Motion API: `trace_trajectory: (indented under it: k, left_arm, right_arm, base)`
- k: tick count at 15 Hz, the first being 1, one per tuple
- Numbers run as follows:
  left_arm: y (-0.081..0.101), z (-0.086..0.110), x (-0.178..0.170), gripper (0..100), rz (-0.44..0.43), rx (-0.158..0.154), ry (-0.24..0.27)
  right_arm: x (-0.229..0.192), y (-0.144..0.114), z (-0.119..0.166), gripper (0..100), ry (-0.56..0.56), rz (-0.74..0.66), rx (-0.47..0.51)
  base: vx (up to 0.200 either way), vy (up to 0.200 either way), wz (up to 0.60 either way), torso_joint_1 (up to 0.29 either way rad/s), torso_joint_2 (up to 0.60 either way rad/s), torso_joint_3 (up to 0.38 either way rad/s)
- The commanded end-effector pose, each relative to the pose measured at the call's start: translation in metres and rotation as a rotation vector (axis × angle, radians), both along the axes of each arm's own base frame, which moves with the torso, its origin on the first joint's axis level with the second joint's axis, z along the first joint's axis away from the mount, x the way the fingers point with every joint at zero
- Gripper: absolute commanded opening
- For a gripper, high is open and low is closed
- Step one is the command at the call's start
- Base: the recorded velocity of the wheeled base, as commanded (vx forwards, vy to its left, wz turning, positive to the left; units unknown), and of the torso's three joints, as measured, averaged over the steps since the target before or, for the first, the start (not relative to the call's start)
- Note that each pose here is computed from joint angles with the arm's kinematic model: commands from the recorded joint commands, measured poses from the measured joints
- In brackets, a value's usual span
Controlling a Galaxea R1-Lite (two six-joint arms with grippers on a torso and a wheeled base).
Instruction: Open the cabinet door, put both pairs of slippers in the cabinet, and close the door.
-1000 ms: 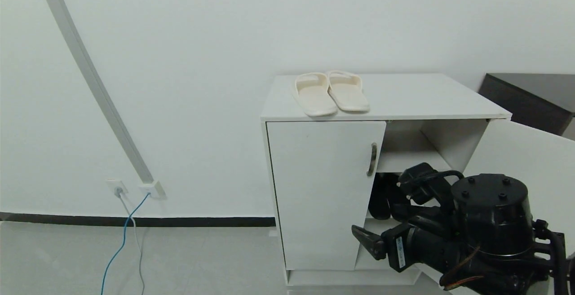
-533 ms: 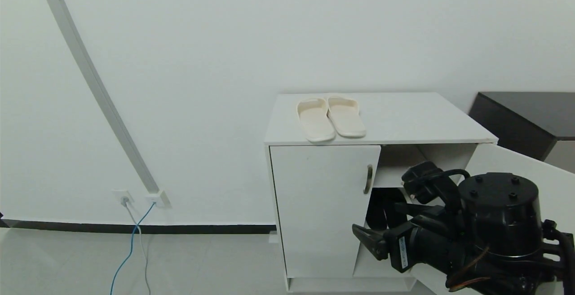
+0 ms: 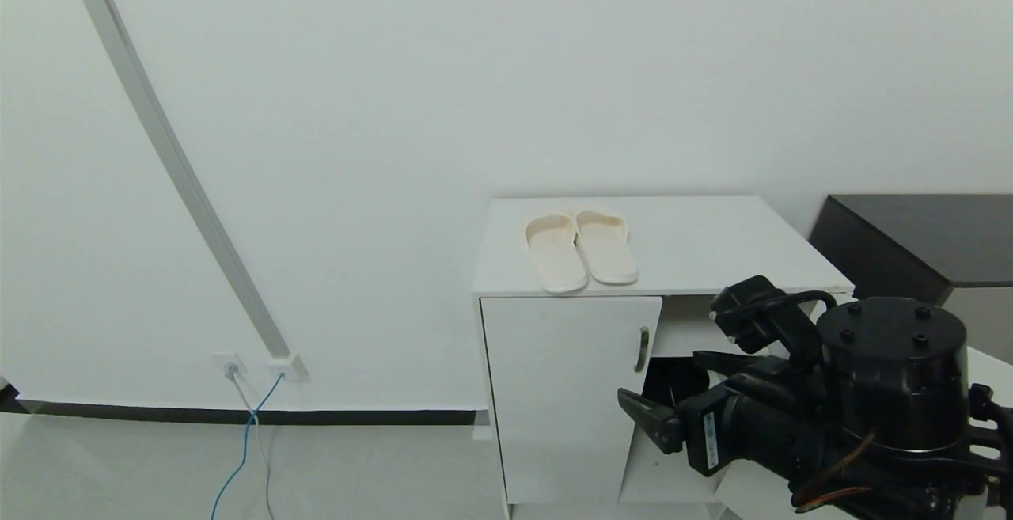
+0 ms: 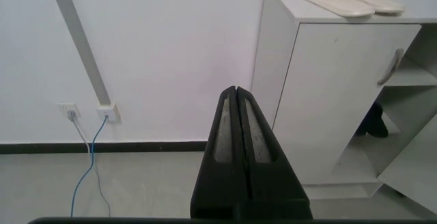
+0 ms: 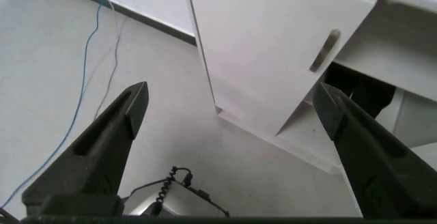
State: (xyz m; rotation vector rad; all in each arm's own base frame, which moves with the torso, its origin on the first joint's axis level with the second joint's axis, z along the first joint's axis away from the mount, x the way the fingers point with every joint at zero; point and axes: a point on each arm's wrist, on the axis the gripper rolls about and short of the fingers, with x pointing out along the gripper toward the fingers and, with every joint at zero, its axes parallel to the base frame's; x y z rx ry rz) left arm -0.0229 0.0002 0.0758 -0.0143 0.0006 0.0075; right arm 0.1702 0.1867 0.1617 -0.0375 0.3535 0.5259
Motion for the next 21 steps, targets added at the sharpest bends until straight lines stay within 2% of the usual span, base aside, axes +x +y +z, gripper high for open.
trace_trajectory:
  k: [1,5,8,10,11,12,14,16,18,21]
  left_arm:
    - [0.000,0.000,0.000,0,0.000,-0.001,0.002]
    - [0.000,0.000,0.000,0,0.000,-0.001,0.002]
    - [0.000,0.000,0.000,0,0.000,0.000,0.002]
    - [0.000,0.000,0.000,0,-0.001,0.002,0.001]
    - [0.000,0.000,0.000,0,0.000,0.010,0.003]
    - [0.000,0.000,0.000,0,-0.001,0.010,0.002]
    - [0.000,0.000,0.000,0,-0.003,0.010,0.002]
    - [0.000,0.000,0.000,0,-0.003,0.004,0.002]
    - [0.000,0.000,0.000,0,-0.003,0.004,0.002]
    - [0.000,0.000,0.000,0,-0.003,0.002,0.002]
  right_arm:
    - [-0.002,0.002,0.001,100,-0.005,0.007,0.001]
    - [-0.004,0.002,0.001,100,-0.035,0.001,0.027]
    - [0.000,0.005,-0.001,100,-0.071,-0.055,-0.001]
    - [0.014,0.022,-0.004,100,-0.088,-0.178,-0.022]
    - [0.030,0.041,-0.013,100,-0.083,-0.286,-0.013]
    - [0.040,0.051,-0.016,100,-0.080,-0.328,0.002]
    - [0.058,0.070,-0.027,100,-0.067,-0.358,-0.005]
    - [0.077,0.089,-0.031,100,-0.041,-0.383,0.030]
    - [0.099,0.099,-0.038,100,-0.019,-0.416,0.020]
    - [0.114,0.110,-0.042,100,-0.024,-0.427,0.034]
  base:
    - [0.000,0.000,0.00,0.207,-0.44,-0.246]
    - [0.000,0.000,0.00,0.177,-0.39,-0.216]
    - [0.000,0.000,0.00,0.170,-0.36,-0.198]
    - [0.000,0.000,0.00,0.168,-0.36,-0.193]
    - [0.000,0.000,0.00,0.061,-0.12,-0.056]
    - [0.000,0.000,0.00,0.027,-0.07,-0.036]
    - [0.000,0.000,0.00,0.000,0.00,0.000]
    - [0.000,0.000,0.00,0.000,0.00,0.000]
    - [0.000,0.000,0.00,0.000,0.00,0.000]
    - [0.200,0.000,0.00,0.007,0.00,0.002]
